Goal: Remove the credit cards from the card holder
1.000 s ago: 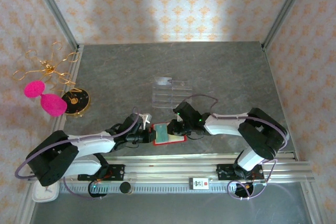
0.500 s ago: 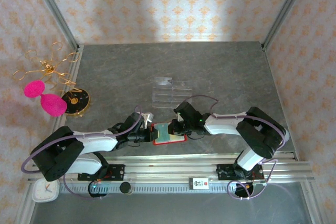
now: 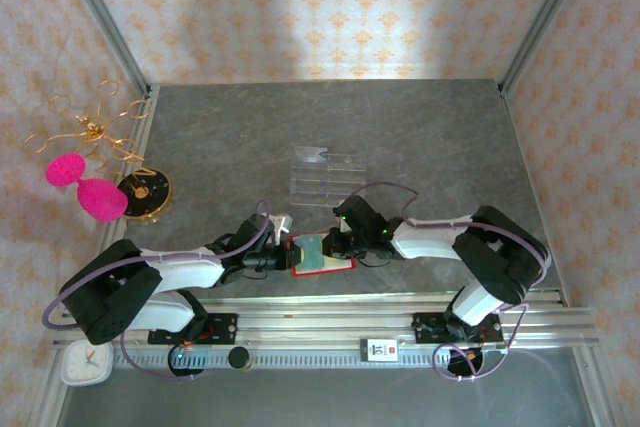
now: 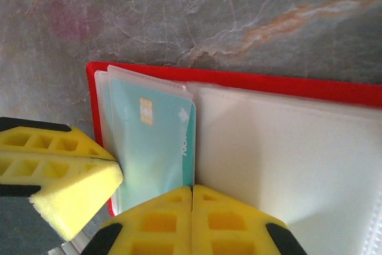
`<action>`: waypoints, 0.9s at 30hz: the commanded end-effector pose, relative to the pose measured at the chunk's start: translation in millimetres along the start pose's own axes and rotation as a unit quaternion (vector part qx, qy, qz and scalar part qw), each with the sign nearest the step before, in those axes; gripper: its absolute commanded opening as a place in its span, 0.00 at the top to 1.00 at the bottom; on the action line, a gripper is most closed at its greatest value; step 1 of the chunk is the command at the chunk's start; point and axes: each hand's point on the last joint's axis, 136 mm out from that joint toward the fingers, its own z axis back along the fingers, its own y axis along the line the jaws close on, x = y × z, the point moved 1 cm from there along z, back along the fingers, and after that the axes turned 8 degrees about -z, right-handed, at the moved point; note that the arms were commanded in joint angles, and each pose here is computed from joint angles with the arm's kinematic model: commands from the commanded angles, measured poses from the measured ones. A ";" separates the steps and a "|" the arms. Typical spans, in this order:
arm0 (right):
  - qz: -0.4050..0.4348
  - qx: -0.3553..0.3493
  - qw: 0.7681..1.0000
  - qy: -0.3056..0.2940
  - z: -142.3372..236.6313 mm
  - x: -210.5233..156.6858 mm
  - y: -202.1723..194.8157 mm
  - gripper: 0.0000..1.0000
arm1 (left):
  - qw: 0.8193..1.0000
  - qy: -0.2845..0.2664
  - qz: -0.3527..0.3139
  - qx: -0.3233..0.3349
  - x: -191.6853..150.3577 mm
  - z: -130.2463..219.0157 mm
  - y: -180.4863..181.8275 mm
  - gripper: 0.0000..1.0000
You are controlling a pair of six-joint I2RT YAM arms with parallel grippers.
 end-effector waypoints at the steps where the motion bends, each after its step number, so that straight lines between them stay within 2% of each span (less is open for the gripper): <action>1: -0.013 -0.058 0.998 -0.030 7.7 -1.0 -26.0 1.00 | 0.999 0.026 0.019 0.040 -20.7 1.9 25.9 1.00; 5: -0.016 -0.062 0.997 -0.033 10.8 -2.7 -29.8 1.00 | 0.999 0.026 0.018 0.034 -18.8 1.4 22.9 1.00; 10: 0.009 -0.034 0.998 -0.047 20.1 6.1 -7.6 1.00 | 1.000 0.011 0.013 0.016 -6.6 5.4 9.5 1.00; 12: 0.019 -0.032 0.998 -0.043 20.9 7.5 -2.1 0.95 | 1.000 -0.003 0.010 0.009 1.8 9.8 2.5 1.00; 15: 0.020 -0.033 0.999 -0.036 18.1 6.5 -1.8 0.85 | 1.000 -0.029 0.000 -0.001 16.1 17.2 -10.5 0.93; 18: 0.016 -0.025 0.999 -0.031 14.9 4.6 -2.0 0.79 | 0.999 -0.047 -0.007 -0.016 28.2 17.3 -22.0 0.92; 23: 0.019 -0.013 0.999 -0.030 12.5 5.0 1.7 0.78 | 0.999 -0.021 -0.020 -0.020 28.3 -2.4 -29.3 0.99; 27: 0.027 -0.006 0.999 -0.021 9.4 4.4 5.2 0.75 | 1.000 0.014 -0.019 0.012 13.1 -13.8 -12.7 1.00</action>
